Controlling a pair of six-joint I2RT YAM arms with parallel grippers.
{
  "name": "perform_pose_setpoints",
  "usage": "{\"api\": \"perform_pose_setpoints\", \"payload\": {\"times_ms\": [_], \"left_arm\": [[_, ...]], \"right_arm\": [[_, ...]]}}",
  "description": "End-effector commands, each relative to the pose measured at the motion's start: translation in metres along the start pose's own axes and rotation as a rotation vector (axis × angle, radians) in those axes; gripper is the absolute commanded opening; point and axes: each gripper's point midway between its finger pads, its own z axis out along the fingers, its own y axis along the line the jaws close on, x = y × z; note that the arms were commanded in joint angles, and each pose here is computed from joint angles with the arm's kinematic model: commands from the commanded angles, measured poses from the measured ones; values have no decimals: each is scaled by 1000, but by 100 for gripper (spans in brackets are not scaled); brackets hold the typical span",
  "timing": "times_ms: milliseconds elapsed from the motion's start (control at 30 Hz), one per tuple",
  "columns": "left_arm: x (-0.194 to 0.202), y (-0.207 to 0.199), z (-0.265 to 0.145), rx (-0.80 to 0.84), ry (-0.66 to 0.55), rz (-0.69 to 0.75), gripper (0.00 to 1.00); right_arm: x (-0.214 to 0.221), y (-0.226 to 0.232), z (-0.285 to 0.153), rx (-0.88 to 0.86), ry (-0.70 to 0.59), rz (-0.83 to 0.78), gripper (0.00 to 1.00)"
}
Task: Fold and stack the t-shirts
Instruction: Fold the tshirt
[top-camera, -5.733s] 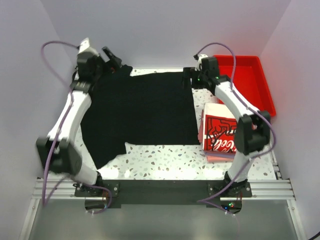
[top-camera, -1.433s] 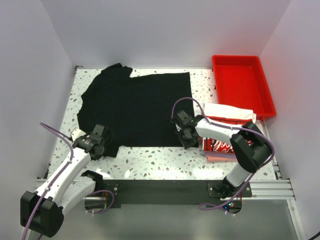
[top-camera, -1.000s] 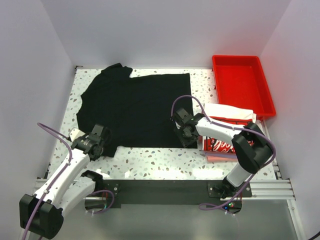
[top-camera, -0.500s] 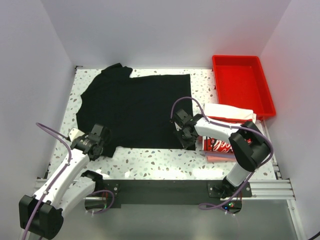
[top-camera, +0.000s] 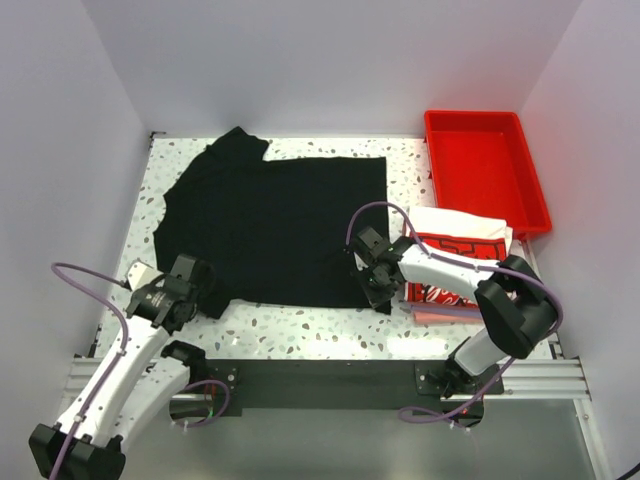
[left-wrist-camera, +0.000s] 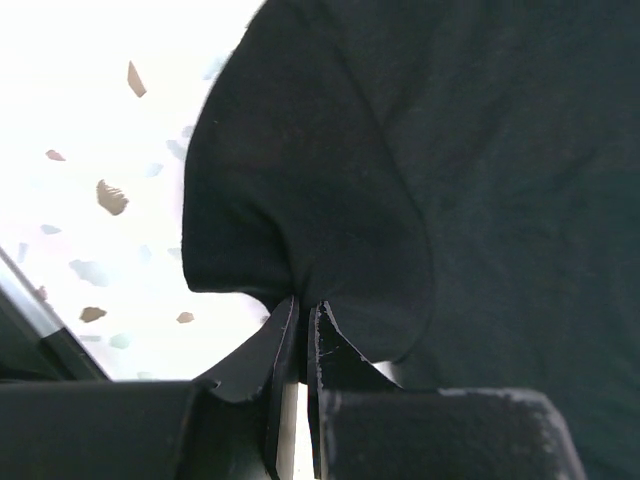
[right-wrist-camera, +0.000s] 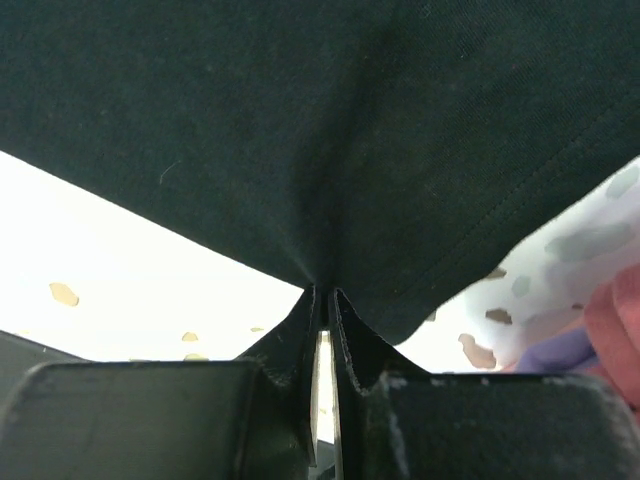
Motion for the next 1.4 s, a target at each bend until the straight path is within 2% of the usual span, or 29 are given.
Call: {"api": "perform_pose_setpoints", "payload": {"times_ms": [0, 333, 633, 800, 967, 1067, 1367], "left_arm": [[-16, -13, -11, 56, -40, -43, 0], [-34, -63, -14, 127, -96, 22, 0], [-57, -122, -11, 186, -170, 25, 2], [-66, -143, 5, 204, -149, 46, 2], [-68, -184, 17, 316, -94, 81, 1], [-74, -205, 20, 363, -108, 90, 1], [-81, -228, 47, 284, -118, 184, 1]], "right_arm": [[0, 1, -18, -1, -17, -17, 8], [-46, -6, -39, 62, -102, -36, 9], [-93, -34, -55, 84, -168, 22, 9], [-115, -46, -59, 76, -198, 48, 9], [-136, -47, -57, 65, -199, 41, 10], [-148, -52, -55, 72, -205, 56, 10], [-170, -70, -47, 107, -196, 84, 11]]}}
